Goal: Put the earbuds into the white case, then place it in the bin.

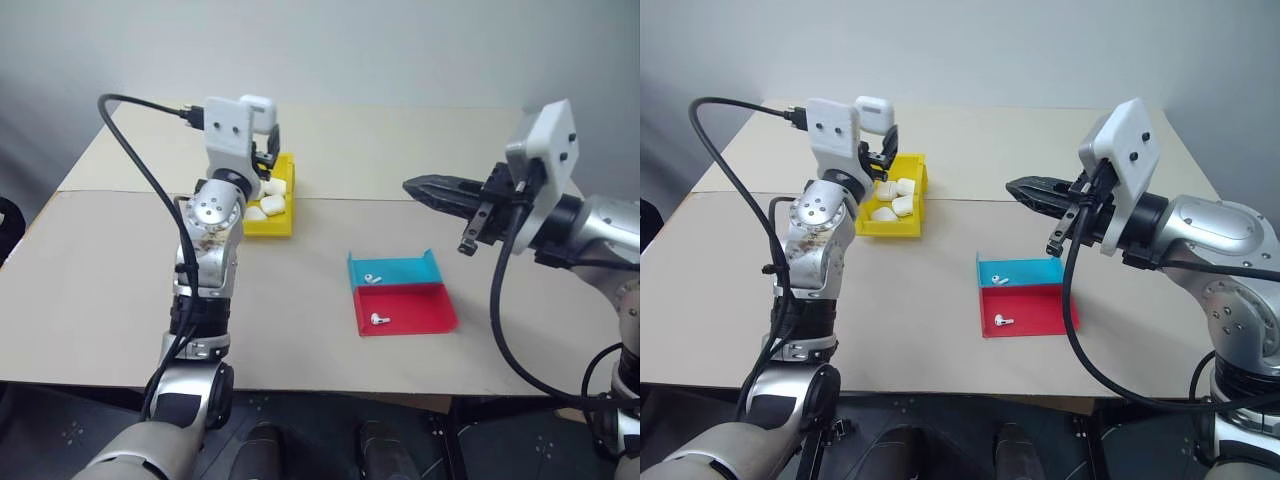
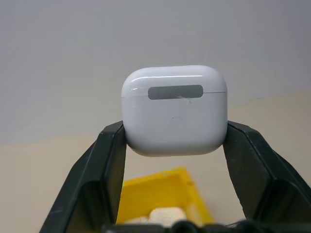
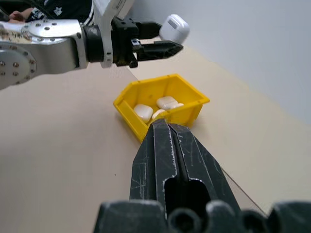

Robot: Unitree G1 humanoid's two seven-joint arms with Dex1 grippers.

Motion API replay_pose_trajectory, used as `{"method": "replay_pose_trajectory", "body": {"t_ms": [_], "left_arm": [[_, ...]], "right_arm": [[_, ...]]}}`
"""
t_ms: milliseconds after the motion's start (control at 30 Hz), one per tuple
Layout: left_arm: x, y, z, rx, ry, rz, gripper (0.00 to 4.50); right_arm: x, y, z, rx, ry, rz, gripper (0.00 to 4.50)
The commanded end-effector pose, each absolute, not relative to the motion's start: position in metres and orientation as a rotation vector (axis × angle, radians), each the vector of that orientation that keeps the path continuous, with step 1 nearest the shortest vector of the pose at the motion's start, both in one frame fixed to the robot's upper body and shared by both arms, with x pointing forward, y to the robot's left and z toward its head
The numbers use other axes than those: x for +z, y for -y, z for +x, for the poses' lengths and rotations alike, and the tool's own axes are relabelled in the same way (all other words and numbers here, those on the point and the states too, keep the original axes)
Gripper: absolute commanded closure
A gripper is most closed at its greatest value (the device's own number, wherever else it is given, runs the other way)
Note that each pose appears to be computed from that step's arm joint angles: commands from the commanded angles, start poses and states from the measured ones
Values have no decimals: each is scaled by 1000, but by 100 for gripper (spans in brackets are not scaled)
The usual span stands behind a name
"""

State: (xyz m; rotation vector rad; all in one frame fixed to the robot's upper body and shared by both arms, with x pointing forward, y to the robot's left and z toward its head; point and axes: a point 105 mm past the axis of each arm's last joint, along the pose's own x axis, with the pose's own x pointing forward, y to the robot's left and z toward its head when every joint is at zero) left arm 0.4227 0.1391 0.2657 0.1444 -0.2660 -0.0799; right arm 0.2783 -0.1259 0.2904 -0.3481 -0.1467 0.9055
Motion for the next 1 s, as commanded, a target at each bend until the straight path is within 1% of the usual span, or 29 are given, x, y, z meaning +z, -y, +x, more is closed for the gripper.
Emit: {"method": "replay_pose_trajectory", "body": {"t_ms": [33, 100, 200, 267, 300, 367, 400, 433, 467, 533, 600, 767, 833, 900, 1000], "left_arm": [[254, -144, 432, -18, 192, 174, 177], [239, -143, 438, -13, 131, 197, 177], [229, -143, 443, 11, 111, 260, 177], [225, -140, 447, -9, 105, 240, 106], [225, -139, 449, -17, 103, 237, 82], [232, -134, 450, -38, 136, 226, 16], [238, -132, 449, -42, 166, 228, 4], [245, -131, 447, -40, 204, 224, 4], [254, -129, 445, -54, 242, 145, 4], [265, -131, 440, -118, 276, -92, 4], [267, -130, 437, -247, 231, -295, 4], [266, -131, 417, -392, 254, -287, 4], [260, -135, 403, -449, 263, -236, 4], [253, -138, 383, -539, 272, -197, 4], [248, -147, 347, -695, 267, -197, 4]], "right_arm": [[297, 130, 276, 862, 179, -397, 447], [293, 131, 279, 845, 155, -406, 447], [286, 131, 282, 828, 124, -424, 447], [282, 130, 281, 828, 116, -433, 450], [281, 129, 281, 827, 113, -437, 450], [279, 129, 280, 826, 108, -447, 450], [279, 128, 280, 826, 109, -448, 450], [279, 128, 280, 826, 110, -449, 450], [279, 129, 280, 825, 108, -449, 450], [278, 129, 279, 821, 111, -464, 450], [276, 130, 279, 817, 105, -472, 450], [269, 134, 278, 826, 100, -500, 450], [261, 138, 272, 849, 140, -566, 450], [249, 146, 266, 870, 149, -637, 450], [234, 166, 259, 891, 95, -732, 450]]}}
